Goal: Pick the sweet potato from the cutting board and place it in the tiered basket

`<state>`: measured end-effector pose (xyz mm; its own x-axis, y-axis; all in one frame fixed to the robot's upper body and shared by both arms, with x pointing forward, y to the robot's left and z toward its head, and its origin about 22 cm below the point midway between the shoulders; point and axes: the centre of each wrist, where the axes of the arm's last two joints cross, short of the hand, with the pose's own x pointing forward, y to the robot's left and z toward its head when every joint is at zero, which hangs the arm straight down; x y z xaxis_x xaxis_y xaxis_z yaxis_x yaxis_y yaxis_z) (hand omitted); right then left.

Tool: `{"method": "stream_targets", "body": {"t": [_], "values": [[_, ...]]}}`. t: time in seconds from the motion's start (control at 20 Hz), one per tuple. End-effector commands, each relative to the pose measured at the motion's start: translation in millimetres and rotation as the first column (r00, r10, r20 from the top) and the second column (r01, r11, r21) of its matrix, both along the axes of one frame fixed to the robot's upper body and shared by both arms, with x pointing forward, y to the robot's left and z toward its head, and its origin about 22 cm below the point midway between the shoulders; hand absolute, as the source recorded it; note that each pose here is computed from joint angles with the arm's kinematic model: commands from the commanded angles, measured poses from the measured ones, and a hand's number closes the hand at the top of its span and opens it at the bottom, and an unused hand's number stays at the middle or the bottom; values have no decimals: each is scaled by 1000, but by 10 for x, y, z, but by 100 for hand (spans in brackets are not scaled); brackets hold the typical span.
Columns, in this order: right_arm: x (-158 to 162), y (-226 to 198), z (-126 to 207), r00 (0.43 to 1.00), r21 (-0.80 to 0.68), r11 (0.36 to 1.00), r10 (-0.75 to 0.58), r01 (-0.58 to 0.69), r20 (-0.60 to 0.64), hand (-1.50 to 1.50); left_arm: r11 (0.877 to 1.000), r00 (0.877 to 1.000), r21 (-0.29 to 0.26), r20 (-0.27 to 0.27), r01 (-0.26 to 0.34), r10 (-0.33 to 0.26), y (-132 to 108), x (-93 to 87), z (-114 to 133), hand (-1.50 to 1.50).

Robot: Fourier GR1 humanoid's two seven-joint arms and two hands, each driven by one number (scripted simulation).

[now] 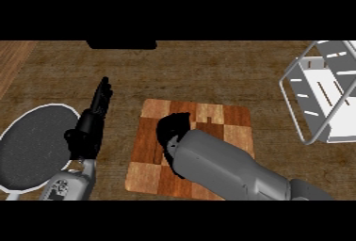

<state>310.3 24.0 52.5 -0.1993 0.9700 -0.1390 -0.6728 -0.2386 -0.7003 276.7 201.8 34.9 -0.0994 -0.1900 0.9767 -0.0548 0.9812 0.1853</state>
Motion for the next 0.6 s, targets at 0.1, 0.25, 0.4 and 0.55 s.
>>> {"method": "stream_targets", "body": {"t": [0.1, 0.25, 0.4, 0.55], "values": [[-170, 10, -111, 996, -9, 997, -74, 74, 52, -150, 1000, 1000, -4, -3, 0, 0, -99, -35, 7, 0], [6, -98, -117, 991, 11, 998, -65, 64, 116, 150, 1000, 1000, -10, -15, -9, 9, -86, -128, -17, 0], [-109, -14, -209, 983, -52, 998, 41, -32, 182, 150, 1000, 1000, -15, -1, 7, -7, 82, 10, -49, 0], [-43, -8, -192, 972, -88, 992, 104, -87, 212, 150, 1000, 1000, -5, -12, 22, -22, 3, -6, 3, 0]]}}
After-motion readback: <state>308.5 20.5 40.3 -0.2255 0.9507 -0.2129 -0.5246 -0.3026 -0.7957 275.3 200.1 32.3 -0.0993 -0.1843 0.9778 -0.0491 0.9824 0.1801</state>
